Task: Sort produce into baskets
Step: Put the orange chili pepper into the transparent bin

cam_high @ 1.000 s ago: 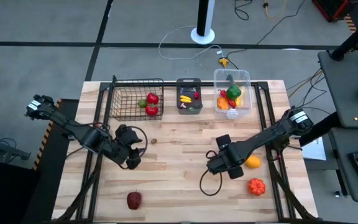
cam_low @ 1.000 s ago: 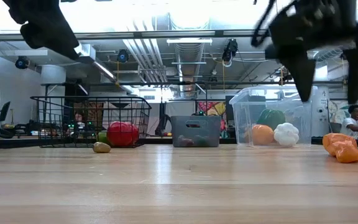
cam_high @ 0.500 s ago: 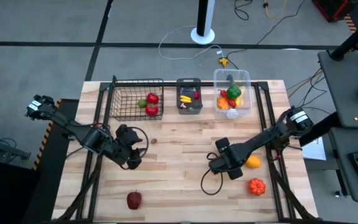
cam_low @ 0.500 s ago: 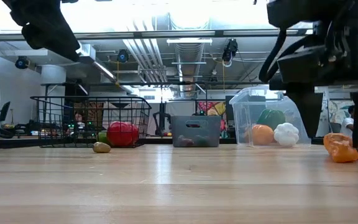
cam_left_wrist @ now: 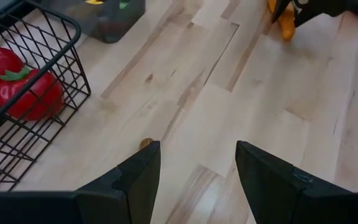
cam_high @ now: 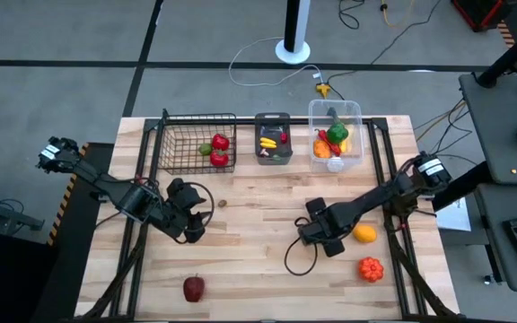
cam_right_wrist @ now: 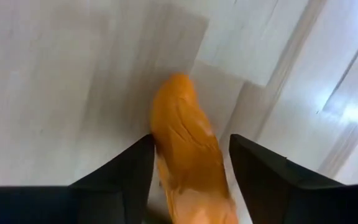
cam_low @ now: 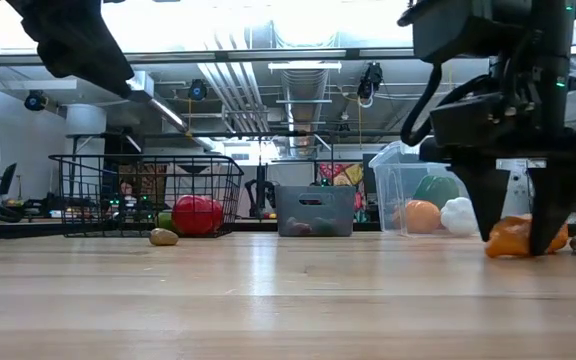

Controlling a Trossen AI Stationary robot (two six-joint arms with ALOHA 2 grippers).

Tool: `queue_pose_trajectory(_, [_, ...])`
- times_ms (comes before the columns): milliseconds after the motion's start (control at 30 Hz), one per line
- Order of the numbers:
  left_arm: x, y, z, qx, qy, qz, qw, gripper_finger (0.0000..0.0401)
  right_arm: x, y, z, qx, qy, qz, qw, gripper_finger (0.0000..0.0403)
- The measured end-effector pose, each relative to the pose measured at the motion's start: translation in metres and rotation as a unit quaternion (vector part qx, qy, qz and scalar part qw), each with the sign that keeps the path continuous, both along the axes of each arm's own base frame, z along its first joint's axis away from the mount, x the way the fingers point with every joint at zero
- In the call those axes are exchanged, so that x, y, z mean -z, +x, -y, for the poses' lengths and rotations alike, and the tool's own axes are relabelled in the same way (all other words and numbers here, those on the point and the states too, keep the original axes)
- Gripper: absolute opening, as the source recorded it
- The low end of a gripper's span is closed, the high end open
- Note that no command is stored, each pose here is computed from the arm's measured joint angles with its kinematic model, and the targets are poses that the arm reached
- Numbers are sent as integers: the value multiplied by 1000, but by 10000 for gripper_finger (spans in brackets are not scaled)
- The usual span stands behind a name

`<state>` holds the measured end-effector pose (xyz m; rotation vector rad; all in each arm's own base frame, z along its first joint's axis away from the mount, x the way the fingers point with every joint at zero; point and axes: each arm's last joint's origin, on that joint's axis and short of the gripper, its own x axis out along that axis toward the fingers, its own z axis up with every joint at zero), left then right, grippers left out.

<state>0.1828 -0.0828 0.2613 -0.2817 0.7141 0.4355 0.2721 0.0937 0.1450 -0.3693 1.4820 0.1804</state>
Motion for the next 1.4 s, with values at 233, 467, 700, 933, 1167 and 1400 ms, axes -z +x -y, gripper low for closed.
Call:
queue_pose_trajectory(233, [0, 0, 0, -1, 1, 1, 1000, 191, -3, 8, 11, 5, 4, 14, 1000, 132])
queue_pose_trajectory(467, [-1, 1, -1, -13, 14, 13, 1000, 191, -24, 37, 17, 5, 36, 100, 994, 74])
queue_pose_trajectory(700, [-2, 2, 0, -14, 13, 19, 1000, 191, -64, 81, 32, 16, 92, 279, 956, 76])
queue_pose_trajectory(933, [-3, 3, 0, -15, 9, 30, 999, 191, -100, 109, 70, 58, 24, 466, 882, 77])
queue_pose_trajectory(1167, [-4, 5, 1, -15, 4, 39, 999, 191, -120, 109, 133, 184, -141, 526, 818, 81])
queue_pose_trajectory(1400, [-4, 5, 1, -14, 6, 38, 999, 191, -159, 69, 187, 301, -250, 514, 763, 83])
